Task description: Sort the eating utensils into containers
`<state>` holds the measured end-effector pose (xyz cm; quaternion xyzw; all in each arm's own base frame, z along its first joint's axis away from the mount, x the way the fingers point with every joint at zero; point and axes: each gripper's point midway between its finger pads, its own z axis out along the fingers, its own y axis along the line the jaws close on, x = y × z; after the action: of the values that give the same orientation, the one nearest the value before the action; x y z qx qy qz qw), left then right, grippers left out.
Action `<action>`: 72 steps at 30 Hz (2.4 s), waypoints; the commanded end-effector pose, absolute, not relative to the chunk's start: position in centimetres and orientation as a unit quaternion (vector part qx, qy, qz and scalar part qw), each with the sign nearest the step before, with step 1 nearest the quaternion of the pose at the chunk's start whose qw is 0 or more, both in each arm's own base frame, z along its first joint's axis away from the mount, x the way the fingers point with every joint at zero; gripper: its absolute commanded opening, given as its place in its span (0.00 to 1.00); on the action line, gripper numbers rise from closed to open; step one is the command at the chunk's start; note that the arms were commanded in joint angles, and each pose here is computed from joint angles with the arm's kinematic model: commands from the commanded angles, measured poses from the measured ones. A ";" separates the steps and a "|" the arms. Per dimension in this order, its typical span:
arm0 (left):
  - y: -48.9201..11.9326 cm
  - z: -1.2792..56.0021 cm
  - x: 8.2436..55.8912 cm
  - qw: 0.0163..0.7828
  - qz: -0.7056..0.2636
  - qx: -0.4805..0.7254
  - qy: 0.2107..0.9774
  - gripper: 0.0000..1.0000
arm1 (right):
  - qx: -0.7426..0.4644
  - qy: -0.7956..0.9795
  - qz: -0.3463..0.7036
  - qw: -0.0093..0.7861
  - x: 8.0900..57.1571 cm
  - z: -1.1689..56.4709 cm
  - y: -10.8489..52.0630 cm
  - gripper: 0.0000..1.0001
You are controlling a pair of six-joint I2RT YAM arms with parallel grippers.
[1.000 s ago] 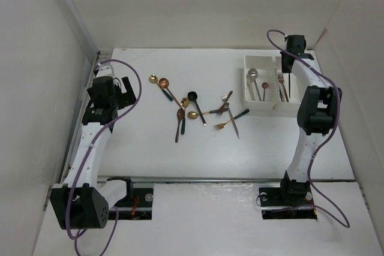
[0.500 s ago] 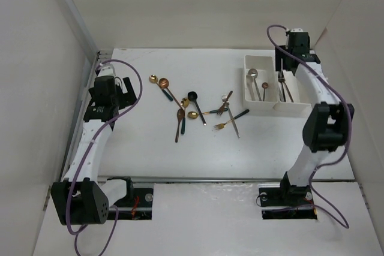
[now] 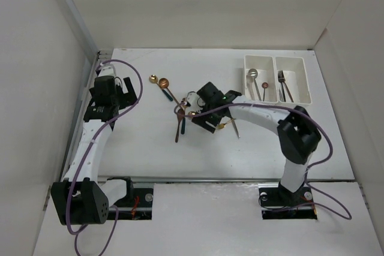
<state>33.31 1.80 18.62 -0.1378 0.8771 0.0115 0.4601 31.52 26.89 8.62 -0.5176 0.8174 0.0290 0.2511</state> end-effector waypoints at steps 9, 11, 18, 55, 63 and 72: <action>1.4 20.5 33.0 0.494 -0.006 -0.137 0.859 0.99 | -0.278 0.875 0.144 0.370 39.2 13.0 34.5 0.59; 1.6 20.5 33.0 0.494 -0.002 -0.140 0.858 0.99 | -0.226 0.895 0.138 0.358 41.3 11.7 33.2 0.49; 1.6 20.7 32.9 0.498 -0.003 -0.140 0.856 0.99 | -0.232 0.896 0.165 0.342 41.9 10.1 34.5 0.48; -4.5 21.0 39.3 0.432 -0.105 -0.065 0.893 0.99 | 0.007 0.840 -0.041 0.540 52.8 27.2 9.9 0.00; -3.1 24.4 46.2 0.461 0.035 -0.045 0.886 0.99 | -0.004 0.892 -0.052 0.448 54.4 17.1 6.8 0.00; -4.9 28.2 47.8 0.516 -0.037 0.006 0.856 0.99 | 0.014 0.911 -0.070 0.406 53.1 13.4 4.8 0.80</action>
<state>48.76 -2.40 28.96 -0.0449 0.8496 0.0262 0.5249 52.15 5.67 9.79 -0.0060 0.9294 -0.0708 0.3622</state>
